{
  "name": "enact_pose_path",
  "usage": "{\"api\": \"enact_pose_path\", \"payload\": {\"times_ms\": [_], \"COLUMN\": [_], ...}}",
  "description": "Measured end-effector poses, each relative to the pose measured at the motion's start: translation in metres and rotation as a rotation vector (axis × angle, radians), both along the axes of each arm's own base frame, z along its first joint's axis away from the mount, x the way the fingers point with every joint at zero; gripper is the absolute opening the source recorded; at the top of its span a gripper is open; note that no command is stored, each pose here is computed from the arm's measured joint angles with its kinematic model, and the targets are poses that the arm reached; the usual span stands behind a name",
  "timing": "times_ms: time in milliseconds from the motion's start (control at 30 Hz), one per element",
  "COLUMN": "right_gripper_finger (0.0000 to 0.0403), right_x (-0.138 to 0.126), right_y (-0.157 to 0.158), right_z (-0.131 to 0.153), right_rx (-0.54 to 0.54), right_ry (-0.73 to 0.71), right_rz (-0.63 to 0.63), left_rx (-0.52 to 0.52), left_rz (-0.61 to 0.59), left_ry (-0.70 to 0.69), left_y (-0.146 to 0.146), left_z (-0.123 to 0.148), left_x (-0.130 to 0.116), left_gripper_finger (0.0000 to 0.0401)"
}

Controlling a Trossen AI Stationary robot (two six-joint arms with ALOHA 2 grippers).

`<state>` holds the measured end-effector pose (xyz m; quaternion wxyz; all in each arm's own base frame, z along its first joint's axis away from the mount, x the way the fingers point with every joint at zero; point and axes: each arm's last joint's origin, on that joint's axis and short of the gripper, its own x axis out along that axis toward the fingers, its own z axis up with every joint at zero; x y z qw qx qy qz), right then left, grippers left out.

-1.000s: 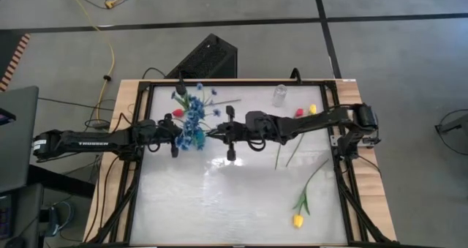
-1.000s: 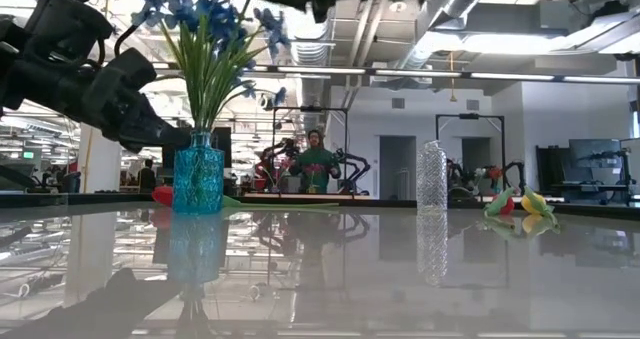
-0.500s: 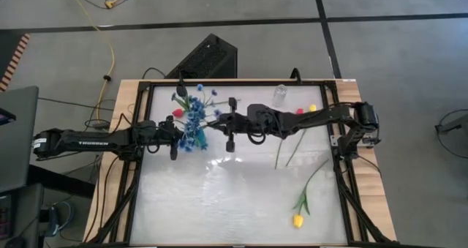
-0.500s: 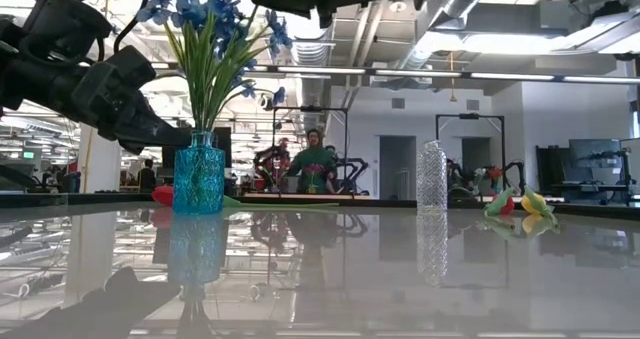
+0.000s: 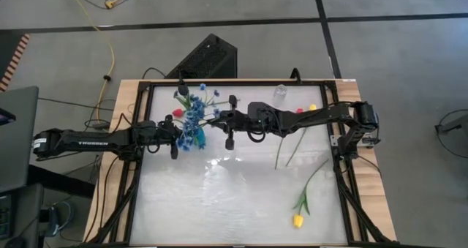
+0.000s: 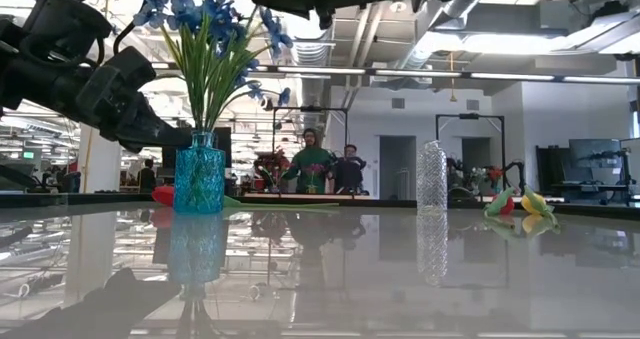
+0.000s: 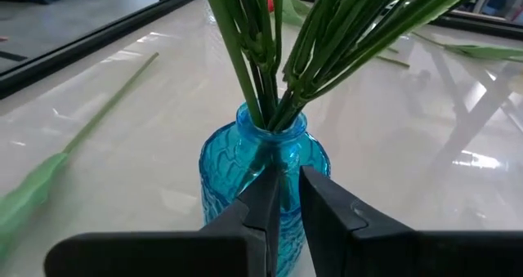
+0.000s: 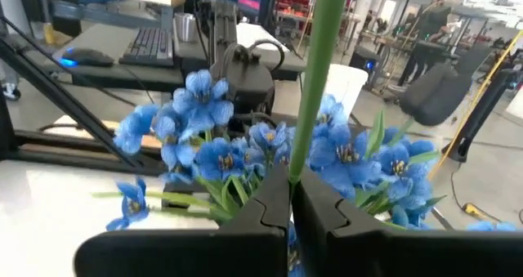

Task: Sort flowers into vase by color
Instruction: Put the black tulip flower into the blue vase

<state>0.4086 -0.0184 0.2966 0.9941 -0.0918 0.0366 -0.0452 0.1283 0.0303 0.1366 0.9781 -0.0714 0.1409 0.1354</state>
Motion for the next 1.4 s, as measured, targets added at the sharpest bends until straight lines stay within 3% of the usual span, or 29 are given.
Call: {"api": "enact_pose_path", "payload": {"times_ms": [300,1033,1300,1400], "right_gripper_finger": [0.0032,0.0032,0.0034,0.0043], "right_x": [0.016,0.018,0.042,0.052], "right_y": [-0.003,-0.020,-0.029,-0.032], "right_z": [-0.027,-0.018,-0.058,-0.061], "right_rx": [0.004,0.158,0.196,0.192], "right_ry": [0.001,0.038,0.118,0.109], "right_rz": [-0.006,-0.033,-0.050,-0.050], "left_rx": [-0.001,0.019,0.020,0.021], "left_rz": [0.000,0.000,0.004,0.011], "left_ry": [0.003,0.005,0.003,0.007], "left_y": [0.000,0.000,0.000,0.000], "left_z": [0.000,0.000,0.000,0.000], "left_x": [0.000,0.000,0.000,0.000], "left_gripper_finger": [0.0039,0.0039,0.0039,0.0039]}}
